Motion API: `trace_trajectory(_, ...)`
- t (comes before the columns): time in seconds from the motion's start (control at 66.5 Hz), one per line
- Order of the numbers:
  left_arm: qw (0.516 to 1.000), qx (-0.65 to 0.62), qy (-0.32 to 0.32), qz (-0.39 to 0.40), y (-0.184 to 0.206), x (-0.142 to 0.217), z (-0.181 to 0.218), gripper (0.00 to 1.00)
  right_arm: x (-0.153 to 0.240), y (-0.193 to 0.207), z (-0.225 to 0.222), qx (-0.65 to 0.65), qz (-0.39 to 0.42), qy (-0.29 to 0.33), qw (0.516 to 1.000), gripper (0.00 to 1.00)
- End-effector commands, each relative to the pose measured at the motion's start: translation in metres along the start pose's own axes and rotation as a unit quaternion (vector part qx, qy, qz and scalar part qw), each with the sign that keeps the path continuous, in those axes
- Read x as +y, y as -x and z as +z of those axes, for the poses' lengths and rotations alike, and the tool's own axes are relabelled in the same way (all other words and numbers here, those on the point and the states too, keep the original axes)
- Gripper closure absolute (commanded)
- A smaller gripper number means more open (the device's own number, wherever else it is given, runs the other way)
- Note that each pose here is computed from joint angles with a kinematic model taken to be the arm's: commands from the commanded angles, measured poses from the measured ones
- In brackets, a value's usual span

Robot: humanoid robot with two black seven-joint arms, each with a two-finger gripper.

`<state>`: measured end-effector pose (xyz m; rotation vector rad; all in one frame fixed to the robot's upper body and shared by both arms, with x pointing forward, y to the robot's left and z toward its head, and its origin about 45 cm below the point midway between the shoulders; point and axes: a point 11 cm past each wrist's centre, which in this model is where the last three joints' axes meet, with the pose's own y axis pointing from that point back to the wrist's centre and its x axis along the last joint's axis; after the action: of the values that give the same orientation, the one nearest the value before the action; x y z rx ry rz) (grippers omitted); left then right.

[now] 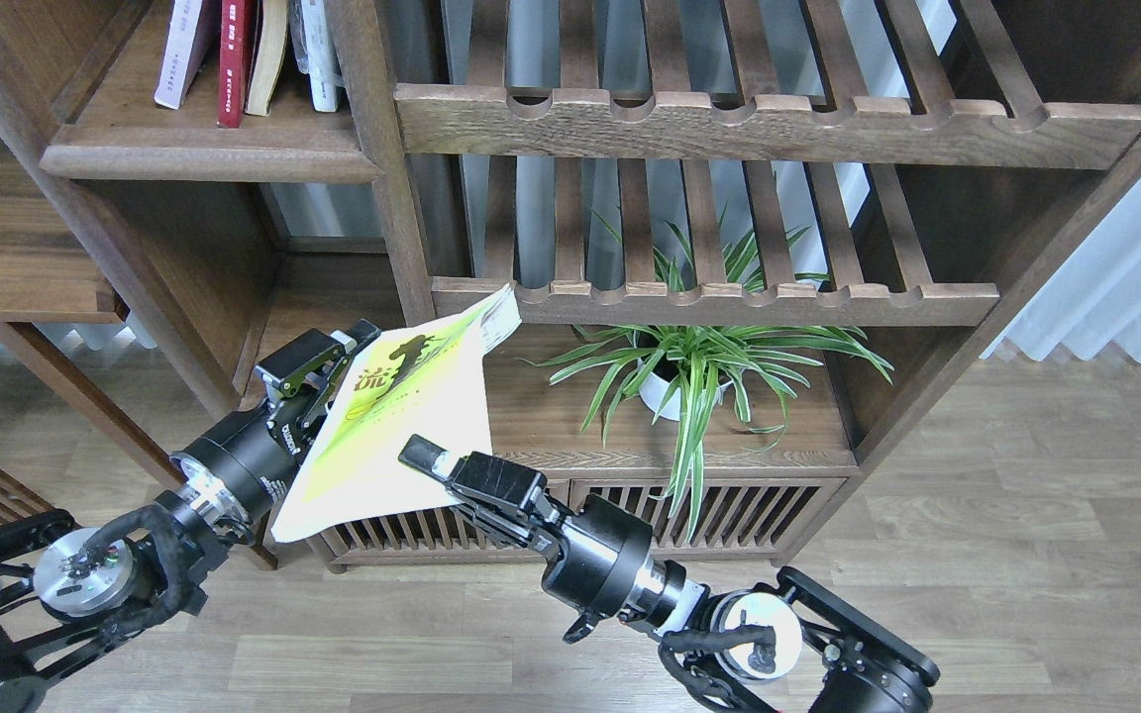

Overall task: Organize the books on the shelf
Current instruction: 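Grasp the yellow-green book with the left gripper and release the right gripper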

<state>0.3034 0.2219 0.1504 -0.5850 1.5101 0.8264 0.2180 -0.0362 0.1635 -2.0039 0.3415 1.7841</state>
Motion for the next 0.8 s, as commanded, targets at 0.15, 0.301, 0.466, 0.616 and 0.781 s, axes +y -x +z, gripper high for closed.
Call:
trace_trajectory(0.15,1.000,-0.002,-0.006,0.015,-0.010,0.005,-0.004,0.80,0.000,-0.001,0.000,-0.001,0.001,-0.001,1.000,0.94)
trace_trajectory(0.301,0.999,-0.013,-0.010,0.029,-0.016,0.011,-0.003,0.95,0.000,0.000,0.000,-0.001,0.000,-0.001,1.000,0.94)
trace_trajectory(0.466,0.998,-0.042,-0.010,0.041,-0.019,0.021,0.007,0.96,0.002,-0.003,-0.006,0.003,0.006,-0.010,1.000,0.93)
trace_trajectory(0.616,0.997,-0.054,-0.005,0.049,-0.020,0.028,0.015,0.99,0.007,-0.011,-0.018,0.007,0.018,-0.026,0.999,0.93)
trace_trajectory(0.781,0.996,-0.071,0.004,0.059,-0.020,0.038,0.027,0.99,0.014,-0.020,-0.035,0.011,0.033,-0.051,0.998,0.90)
